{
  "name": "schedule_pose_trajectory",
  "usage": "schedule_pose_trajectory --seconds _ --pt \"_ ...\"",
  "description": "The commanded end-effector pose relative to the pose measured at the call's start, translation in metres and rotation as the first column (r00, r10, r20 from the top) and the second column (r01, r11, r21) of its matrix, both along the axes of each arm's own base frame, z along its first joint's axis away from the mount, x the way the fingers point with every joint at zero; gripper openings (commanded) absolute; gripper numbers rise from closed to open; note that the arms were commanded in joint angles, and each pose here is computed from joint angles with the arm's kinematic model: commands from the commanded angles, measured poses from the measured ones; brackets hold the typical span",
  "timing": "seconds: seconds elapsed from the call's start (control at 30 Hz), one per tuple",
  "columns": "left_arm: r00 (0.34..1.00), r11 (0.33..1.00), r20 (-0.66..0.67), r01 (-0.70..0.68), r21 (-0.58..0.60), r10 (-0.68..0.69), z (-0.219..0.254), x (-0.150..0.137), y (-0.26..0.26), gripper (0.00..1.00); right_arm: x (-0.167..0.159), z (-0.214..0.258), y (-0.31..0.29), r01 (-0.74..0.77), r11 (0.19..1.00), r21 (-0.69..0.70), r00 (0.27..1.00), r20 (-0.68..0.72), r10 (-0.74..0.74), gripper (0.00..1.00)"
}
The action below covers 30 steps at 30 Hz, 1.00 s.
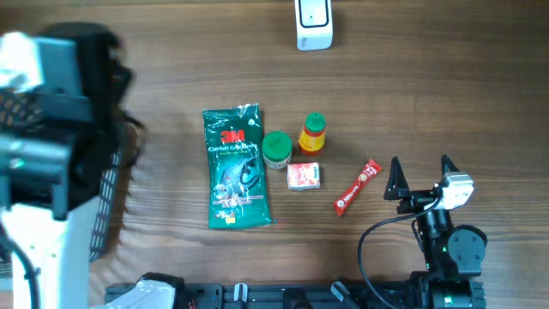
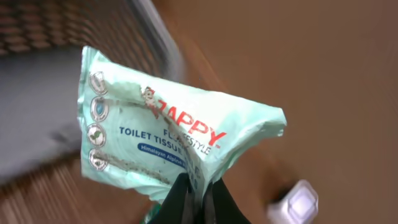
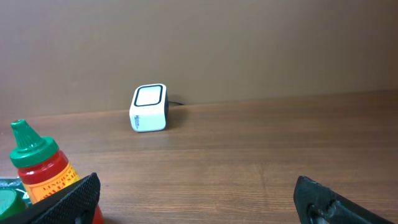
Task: Scan the item barcode
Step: 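Carry the wipes pack out and lay it on the table center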
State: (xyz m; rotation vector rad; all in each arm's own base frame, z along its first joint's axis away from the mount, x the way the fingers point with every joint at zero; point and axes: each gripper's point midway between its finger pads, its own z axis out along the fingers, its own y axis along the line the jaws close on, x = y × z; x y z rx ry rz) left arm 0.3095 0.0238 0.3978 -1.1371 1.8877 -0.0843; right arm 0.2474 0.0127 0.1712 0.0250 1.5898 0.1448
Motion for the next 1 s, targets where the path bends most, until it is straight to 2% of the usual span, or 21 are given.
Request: schedule_pose_trajectory --seconds 0.0,0.1,0.2,0.3,0.43,0.63,0.77,0.87,0.97 --pt "0.990 0.992 -0.073 0.122 -0.016 -0.122 -0.019 0.001 -0.051 0.04 0.000 0.000 -0.001 0.006 1.000 -0.010 1.000 0.002 -0.006 1.00" --pt "0.987 0.992 -0.133 0.081 -0.098 -0.094 -0.040 -0.012 -0.074 0.04 0.000 0.000 -0.001 0.006 1.000 -0.010 1.000 0.002 -0.006 1.00" --pt "0.970 0.973 -0.240 -0.015 -0.231 -0.042 -0.072 -0.035 -0.098 0.04 0.000 0.000 -0.001 0.006 1.000 -0.010 1.000 0.002 -0.006 1.00" --pt "0.933 0.965 -0.355 -0.046 -0.259 -0.051 -0.103 -0.053 -0.121 0.04 0.000 0.000 -0.001 0.006 1.000 -0.010 1.000 0.002 -0.006 1.00" --pt "0.894 0.966 -0.444 -0.053 -0.252 -0.067 -0.147 -0.070 -0.148 0.04 0.000 0.000 -0.001 0.006 1.000 -0.010 1.000 0.001 -0.006 1.00" --pt "0.849 0.967 -0.493 0.079 -0.240 -0.192 -0.210 -0.088 -0.191 0.04 0.000 0.000 -0.001 0.006 1.000 -0.010 1.000 0.002 -0.006 1.00" --pt "0.842 0.932 -0.460 0.126 -0.339 -0.281 -0.245 -0.089 -0.226 0.04 0.000 0.000 -0.001 0.006 1.000 -0.010 1.000 0.002 -0.006 1.00" --pt "0.860 0.908 -0.454 0.024 -0.419 -0.233 -0.268 -0.091 -0.235 0.04 0.000 0.000 -0.001 0.006 1.000 -0.010 1.000 0.002 -0.006 1.00" --pt "0.846 0.872 -0.492 -0.073 -0.485 -0.202 -0.293 -0.102 -0.242 0.08 0.000 0.000 -0.001 0.006 1.000 -0.010 1.000 0.002 -0.006 1.00"
